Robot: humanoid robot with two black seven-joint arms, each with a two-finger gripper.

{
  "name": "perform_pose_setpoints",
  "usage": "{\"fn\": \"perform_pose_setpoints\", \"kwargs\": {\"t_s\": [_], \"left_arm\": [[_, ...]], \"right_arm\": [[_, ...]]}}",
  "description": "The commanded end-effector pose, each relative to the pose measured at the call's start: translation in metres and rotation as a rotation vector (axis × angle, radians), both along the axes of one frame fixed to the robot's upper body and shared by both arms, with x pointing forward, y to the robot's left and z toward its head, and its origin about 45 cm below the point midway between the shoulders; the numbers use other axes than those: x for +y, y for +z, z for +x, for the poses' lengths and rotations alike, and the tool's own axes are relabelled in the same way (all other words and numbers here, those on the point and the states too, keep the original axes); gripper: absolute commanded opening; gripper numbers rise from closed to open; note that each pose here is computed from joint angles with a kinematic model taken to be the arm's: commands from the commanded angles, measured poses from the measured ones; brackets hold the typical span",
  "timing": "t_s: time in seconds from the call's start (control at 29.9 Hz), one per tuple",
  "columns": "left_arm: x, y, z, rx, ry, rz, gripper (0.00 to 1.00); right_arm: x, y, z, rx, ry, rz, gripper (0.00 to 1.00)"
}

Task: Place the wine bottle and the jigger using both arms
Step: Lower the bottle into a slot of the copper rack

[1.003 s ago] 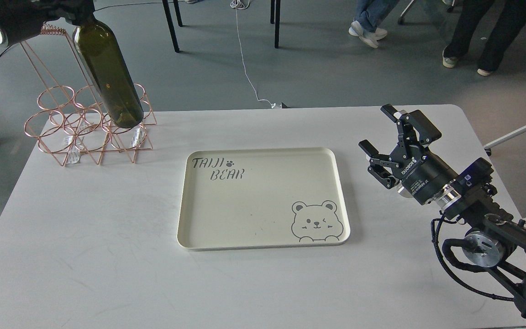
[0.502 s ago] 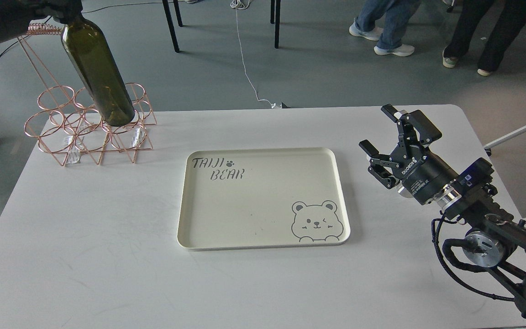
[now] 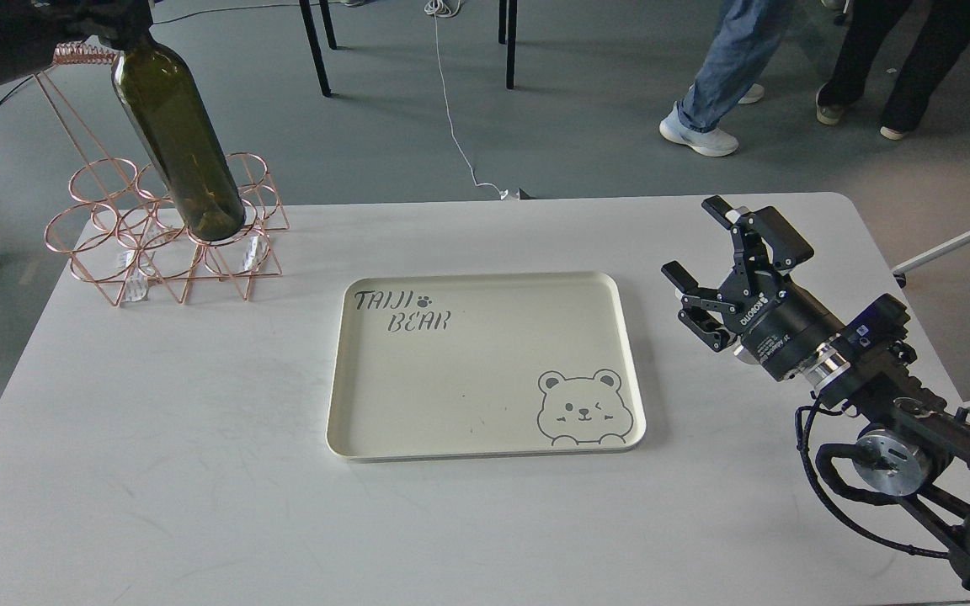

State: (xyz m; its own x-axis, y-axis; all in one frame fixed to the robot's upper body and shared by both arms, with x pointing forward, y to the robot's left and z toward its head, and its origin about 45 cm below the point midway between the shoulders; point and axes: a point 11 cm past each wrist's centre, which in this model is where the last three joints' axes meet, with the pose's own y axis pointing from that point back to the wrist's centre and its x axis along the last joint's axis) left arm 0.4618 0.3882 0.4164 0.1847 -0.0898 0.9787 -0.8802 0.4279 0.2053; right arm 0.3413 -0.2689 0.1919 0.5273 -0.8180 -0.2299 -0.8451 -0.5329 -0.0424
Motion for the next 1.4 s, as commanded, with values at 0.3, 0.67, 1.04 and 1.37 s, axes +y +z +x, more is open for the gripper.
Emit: {"fn": "perform_pose_setpoints", "kwargs": {"t_s": [0.3,0.67,1.04,1.37], "left_arm": [[0.004,-0.002,0.003,0.005,0.016,-0.011,0.07],[0.001,-0.004,0.003,0.009,0.011,-0.012,0.07],[0.002,-0.008,0.006,0.011,0.020,-0.020,0.07],[0.002,-0.012,0.006,0.021,0.020,-0.013,0.08]], "right_arm": [[0.000,-0.001,-0.001,0.002,-0.001,-0.001,0.99],[0.000,-0.002,-0.001,0.004,-0.001,-0.001,0.99],[-0.001,-0.001,-0.001,0.002,-0.003,0.001,0.99],[0.001,-0.001,-0.001,0.002,-0.001,0.005,0.99]]}}
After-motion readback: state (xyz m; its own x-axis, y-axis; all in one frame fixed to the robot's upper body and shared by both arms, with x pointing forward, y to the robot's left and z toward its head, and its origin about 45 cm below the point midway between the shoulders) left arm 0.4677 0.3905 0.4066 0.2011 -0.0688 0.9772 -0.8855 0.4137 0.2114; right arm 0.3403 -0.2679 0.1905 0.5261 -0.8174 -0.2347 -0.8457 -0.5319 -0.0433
